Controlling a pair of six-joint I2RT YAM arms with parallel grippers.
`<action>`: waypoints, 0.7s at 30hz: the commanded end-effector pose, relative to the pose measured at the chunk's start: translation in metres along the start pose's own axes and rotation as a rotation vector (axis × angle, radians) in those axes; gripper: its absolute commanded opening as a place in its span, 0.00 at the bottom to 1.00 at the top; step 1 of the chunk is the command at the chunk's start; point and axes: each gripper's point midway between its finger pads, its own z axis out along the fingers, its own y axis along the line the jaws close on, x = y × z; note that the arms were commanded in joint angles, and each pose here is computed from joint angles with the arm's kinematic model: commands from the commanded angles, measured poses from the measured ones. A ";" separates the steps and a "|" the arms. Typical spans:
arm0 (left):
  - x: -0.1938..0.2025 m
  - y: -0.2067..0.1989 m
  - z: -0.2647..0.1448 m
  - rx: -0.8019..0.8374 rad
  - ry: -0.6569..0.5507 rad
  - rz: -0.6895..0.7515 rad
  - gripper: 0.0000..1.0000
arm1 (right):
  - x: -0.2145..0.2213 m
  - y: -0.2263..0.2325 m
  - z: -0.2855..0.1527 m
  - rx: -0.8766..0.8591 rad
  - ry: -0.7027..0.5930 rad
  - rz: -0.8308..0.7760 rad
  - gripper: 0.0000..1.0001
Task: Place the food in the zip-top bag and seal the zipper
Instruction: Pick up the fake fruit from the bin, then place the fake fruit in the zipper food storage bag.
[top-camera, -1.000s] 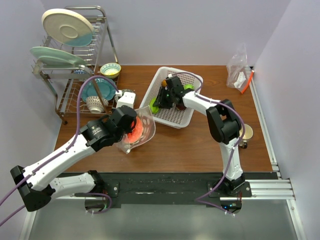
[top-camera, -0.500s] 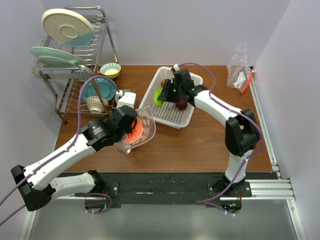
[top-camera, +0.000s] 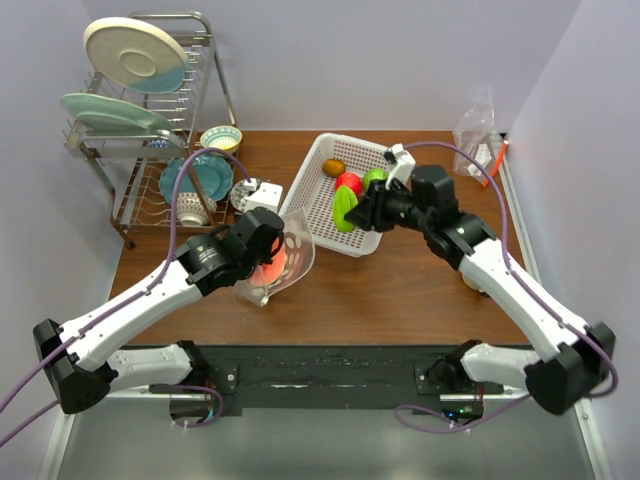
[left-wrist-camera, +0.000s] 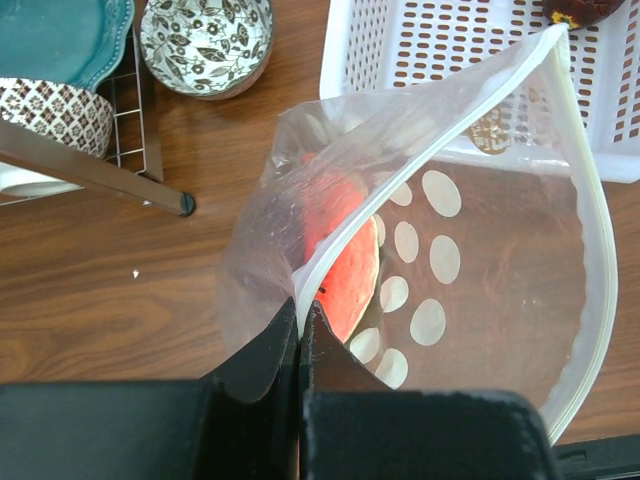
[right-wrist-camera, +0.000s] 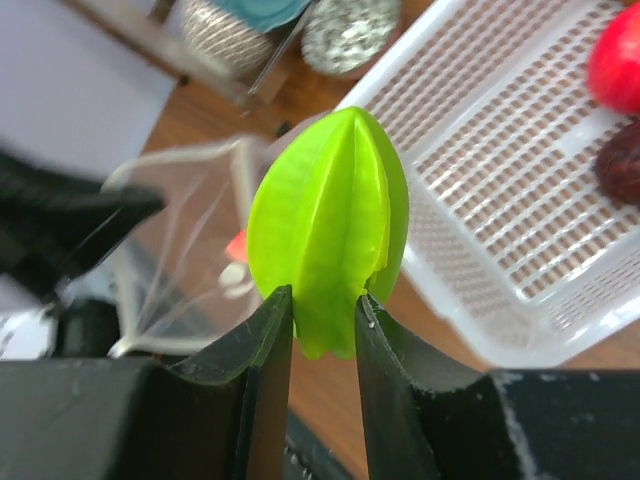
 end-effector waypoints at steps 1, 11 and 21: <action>-0.027 -0.011 -0.003 0.039 -0.067 -0.029 0.00 | 0.023 0.043 -0.038 -0.227 0.038 -0.037 0.31; -0.035 -0.025 0.004 0.072 -0.069 -0.035 0.00 | 0.052 0.088 -0.046 -0.413 0.102 0.028 0.31; -0.044 -0.030 -0.001 0.093 -0.072 -0.047 0.00 | 0.053 0.105 0.016 -0.444 0.094 0.109 0.28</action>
